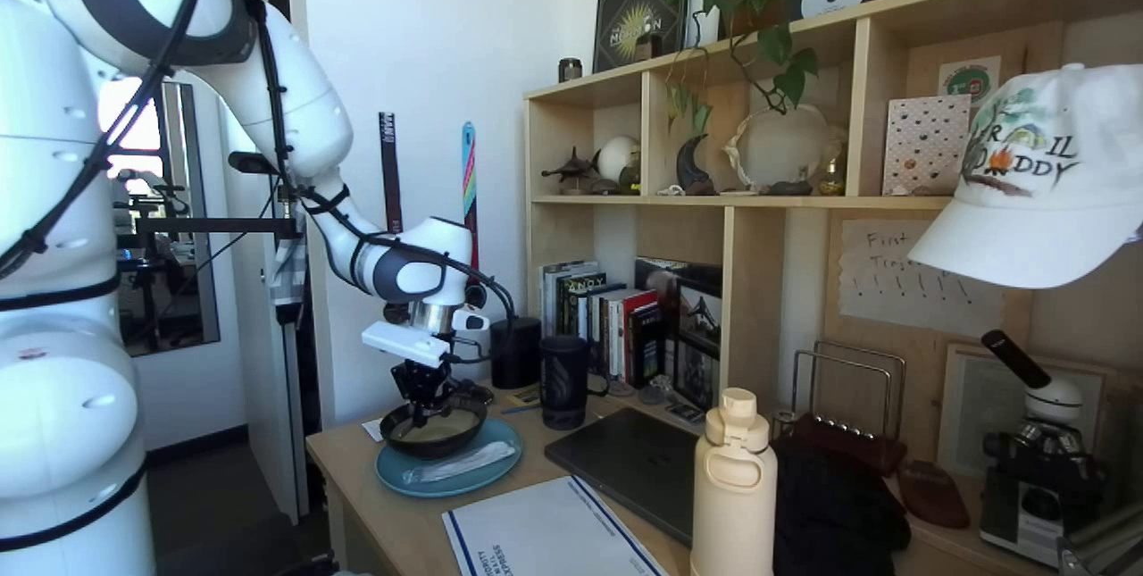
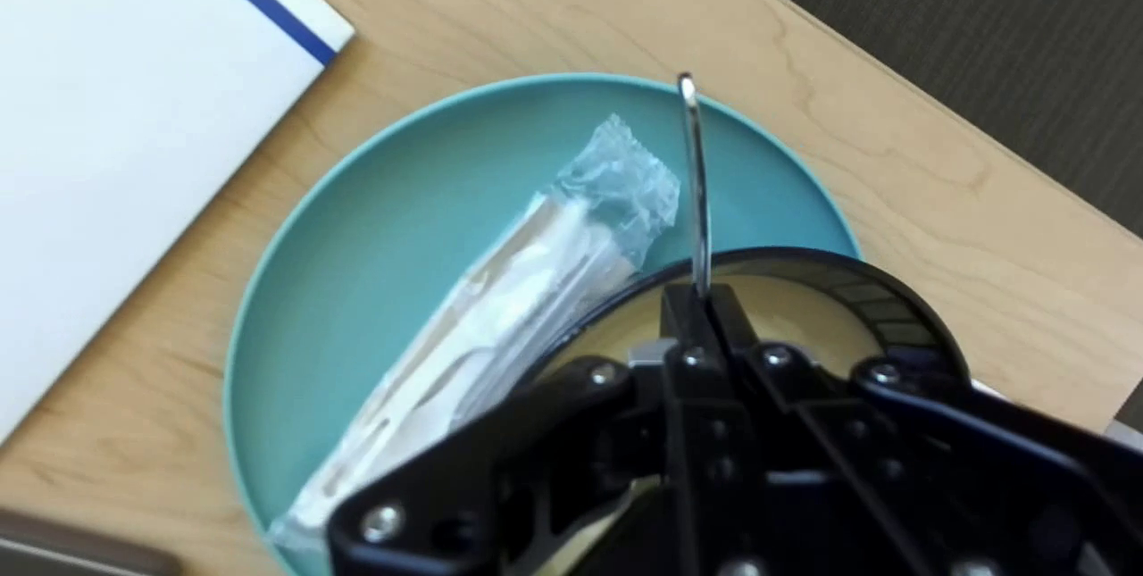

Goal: Pick up the fork from the bowl and put it on the plate under the bowl

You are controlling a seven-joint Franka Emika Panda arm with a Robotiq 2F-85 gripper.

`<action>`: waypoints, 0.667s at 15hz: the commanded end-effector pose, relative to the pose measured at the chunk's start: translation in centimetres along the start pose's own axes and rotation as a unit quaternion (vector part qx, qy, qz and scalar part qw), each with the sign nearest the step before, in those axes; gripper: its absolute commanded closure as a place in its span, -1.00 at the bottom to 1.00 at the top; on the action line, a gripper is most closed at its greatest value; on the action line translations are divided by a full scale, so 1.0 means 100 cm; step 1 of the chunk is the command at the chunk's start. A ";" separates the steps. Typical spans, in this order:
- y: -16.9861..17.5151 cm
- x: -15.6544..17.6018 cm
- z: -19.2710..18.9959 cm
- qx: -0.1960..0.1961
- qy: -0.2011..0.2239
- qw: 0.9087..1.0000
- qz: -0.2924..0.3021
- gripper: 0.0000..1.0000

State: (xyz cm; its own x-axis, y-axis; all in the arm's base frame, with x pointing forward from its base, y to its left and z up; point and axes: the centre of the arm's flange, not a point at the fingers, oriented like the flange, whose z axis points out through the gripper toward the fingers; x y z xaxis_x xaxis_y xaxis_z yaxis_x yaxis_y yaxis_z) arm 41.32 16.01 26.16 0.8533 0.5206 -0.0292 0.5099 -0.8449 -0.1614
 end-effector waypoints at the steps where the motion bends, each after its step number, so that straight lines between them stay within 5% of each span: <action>1: -0.001 -0.035 -0.009 -0.024 0.042 0.996 0.071 0.95; 10: 0.011 -0.065 -0.003 -0.048 0.095 0.969 0.222 0.95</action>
State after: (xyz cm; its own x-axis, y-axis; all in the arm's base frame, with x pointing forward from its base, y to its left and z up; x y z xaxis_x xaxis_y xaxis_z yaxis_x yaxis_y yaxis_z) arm 37.72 12.09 26.23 0.9832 0.1685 0.0702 0.1748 -0.9798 -0.0971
